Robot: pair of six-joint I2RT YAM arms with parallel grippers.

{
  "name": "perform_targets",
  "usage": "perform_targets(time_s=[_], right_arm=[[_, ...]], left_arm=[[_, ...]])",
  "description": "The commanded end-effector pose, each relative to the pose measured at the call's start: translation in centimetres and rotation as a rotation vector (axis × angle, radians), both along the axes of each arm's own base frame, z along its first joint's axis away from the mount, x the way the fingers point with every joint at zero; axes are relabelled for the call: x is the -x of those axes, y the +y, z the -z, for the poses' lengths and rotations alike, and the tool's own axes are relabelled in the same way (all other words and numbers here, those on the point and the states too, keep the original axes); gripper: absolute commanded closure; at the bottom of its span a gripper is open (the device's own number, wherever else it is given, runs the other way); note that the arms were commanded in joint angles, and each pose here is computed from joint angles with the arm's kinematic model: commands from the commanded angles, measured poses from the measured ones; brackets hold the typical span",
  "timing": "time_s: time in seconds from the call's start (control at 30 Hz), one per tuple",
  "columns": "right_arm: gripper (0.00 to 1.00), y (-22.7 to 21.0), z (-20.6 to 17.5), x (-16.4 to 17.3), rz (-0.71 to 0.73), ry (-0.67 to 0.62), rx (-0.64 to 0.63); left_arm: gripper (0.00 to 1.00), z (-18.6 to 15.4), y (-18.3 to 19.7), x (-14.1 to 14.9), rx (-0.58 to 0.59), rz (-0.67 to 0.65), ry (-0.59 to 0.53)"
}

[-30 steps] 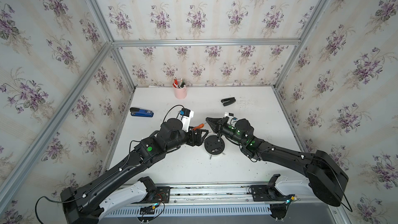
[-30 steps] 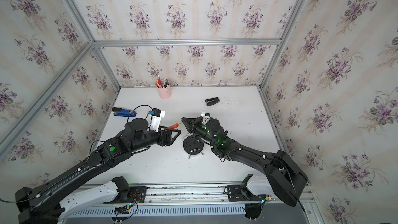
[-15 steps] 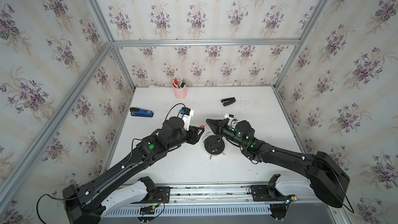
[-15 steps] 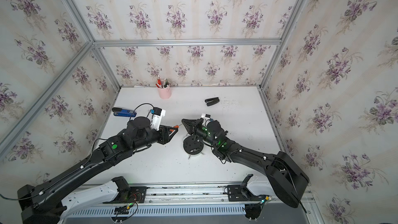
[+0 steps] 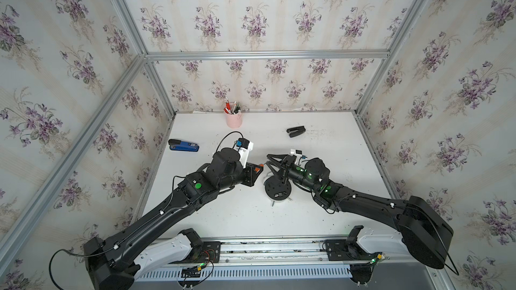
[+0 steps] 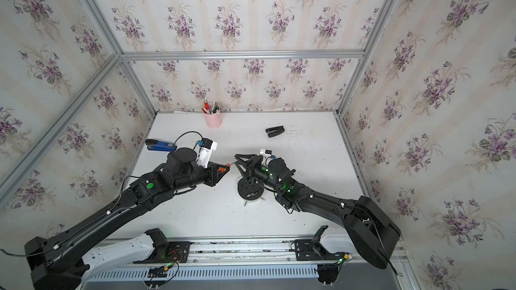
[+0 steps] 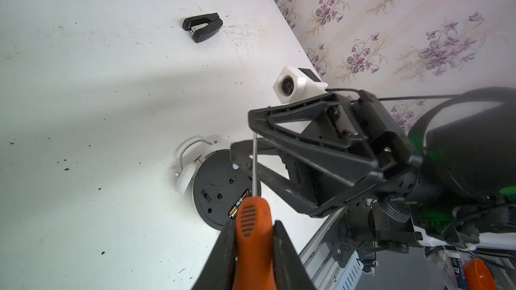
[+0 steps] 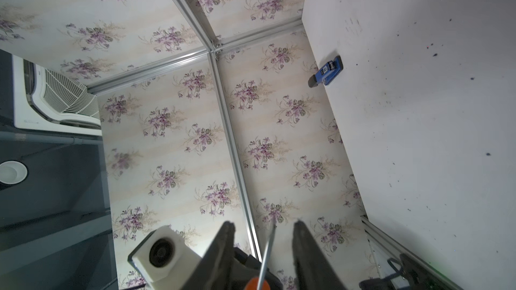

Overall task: Remove the battery from the alarm
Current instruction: Pick up the screwdriver from the center of the board, then move the alarm to the center of the board.

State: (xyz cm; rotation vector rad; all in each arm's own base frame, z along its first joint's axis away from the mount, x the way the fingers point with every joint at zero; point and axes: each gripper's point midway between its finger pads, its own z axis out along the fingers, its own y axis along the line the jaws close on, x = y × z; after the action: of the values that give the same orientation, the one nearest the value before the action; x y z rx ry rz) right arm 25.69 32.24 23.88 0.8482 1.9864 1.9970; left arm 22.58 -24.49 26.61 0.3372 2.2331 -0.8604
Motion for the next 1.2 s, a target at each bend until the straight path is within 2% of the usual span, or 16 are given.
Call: perform_targets(time_s=[0.0,0.17,0.27,0.33,0.4,0.53,0.63,0.73,0.83,0.97,1.17], right_arm=[[0.32,-1.8,1.9,0.3,-0.041,-0.029,0.170],[0.25,-9.6,5.1,-1.5,-0.066,-0.040,0.566],[0.21,-12.7,7.5,-2.0,-0.166,-0.020,0.840],[0.23,-13.0,9.3,-2.0,-0.266,0.000,0.942],[0.26,-13.4,11.8,-1.8,-0.309,0.042,0.991],[0.37,-13.7,15.5,-1.5,-0.311,0.096,0.992],[0.39,-12.6,17.1,-0.3,-0.320,0.109,0.929],[0.38,-11.2,17.4,0.4,-0.339,0.080,0.898],[0.38,-10.8,17.3,0.6,-0.337,0.056,0.931],[0.38,-10.6,17.3,0.5,-0.337,0.043,0.925],[0.41,-10.3,17.5,0.7,-0.350,0.040,0.911]], left_arm=[[1.00,0.5,1.7,2.9,-0.134,0.101,0.044],[1.00,1.4,3.5,7.8,-0.238,0.279,0.153],[1.00,2.7,3.7,9.9,-0.319,0.352,0.251],[1.00,3.7,4.2,10.2,-0.414,0.359,0.289],[1.00,4.0,4.1,10.1,-0.457,0.371,0.298],[1.00,4.9,2.7,9.3,-0.480,0.398,0.284],[1.00,6.0,1.5,8.7,-0.522,0.429,0.261],[1.00,6.9,0.3,7.8,-0.554,0.463,0.247],[1.00,7.6,-0.4,6.7,-0.604,0.478,0.230],[1.00,8.0,-1.6,5.4,-0.592,0.464,0.196],[1.00,9.9,-2.9,4.8,-0.585,0.467,0.227]])
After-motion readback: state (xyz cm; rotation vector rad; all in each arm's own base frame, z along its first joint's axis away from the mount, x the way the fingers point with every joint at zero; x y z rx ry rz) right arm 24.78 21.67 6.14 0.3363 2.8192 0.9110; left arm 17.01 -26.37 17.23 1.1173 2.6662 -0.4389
